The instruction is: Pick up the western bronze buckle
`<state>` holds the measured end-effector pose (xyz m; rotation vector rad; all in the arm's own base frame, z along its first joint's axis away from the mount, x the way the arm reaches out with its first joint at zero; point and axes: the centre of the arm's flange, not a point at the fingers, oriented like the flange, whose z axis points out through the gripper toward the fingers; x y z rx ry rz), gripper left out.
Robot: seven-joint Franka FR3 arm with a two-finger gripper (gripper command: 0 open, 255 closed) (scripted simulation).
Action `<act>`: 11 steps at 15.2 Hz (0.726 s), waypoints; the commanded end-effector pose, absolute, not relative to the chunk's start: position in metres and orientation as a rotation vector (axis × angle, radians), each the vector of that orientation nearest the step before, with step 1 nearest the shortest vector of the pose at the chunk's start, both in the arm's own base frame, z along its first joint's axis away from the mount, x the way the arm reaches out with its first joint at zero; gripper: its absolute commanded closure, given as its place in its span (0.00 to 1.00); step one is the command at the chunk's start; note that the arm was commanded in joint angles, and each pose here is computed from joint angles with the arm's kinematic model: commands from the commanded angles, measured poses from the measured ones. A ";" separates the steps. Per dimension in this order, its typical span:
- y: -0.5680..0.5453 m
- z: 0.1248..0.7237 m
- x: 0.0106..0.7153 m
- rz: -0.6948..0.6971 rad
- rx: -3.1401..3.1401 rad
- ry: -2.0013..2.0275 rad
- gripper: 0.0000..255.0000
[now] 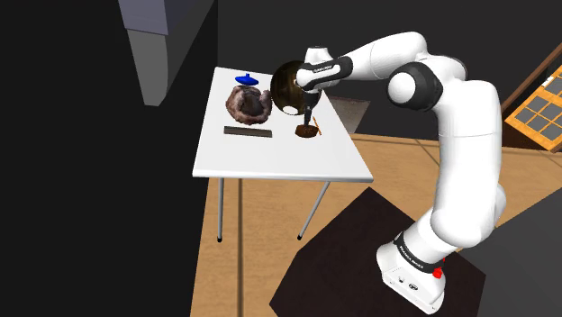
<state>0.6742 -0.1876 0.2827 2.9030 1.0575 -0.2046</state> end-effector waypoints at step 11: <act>-0.190 0.230 0.690 -0.207 2.891 1.099 1.00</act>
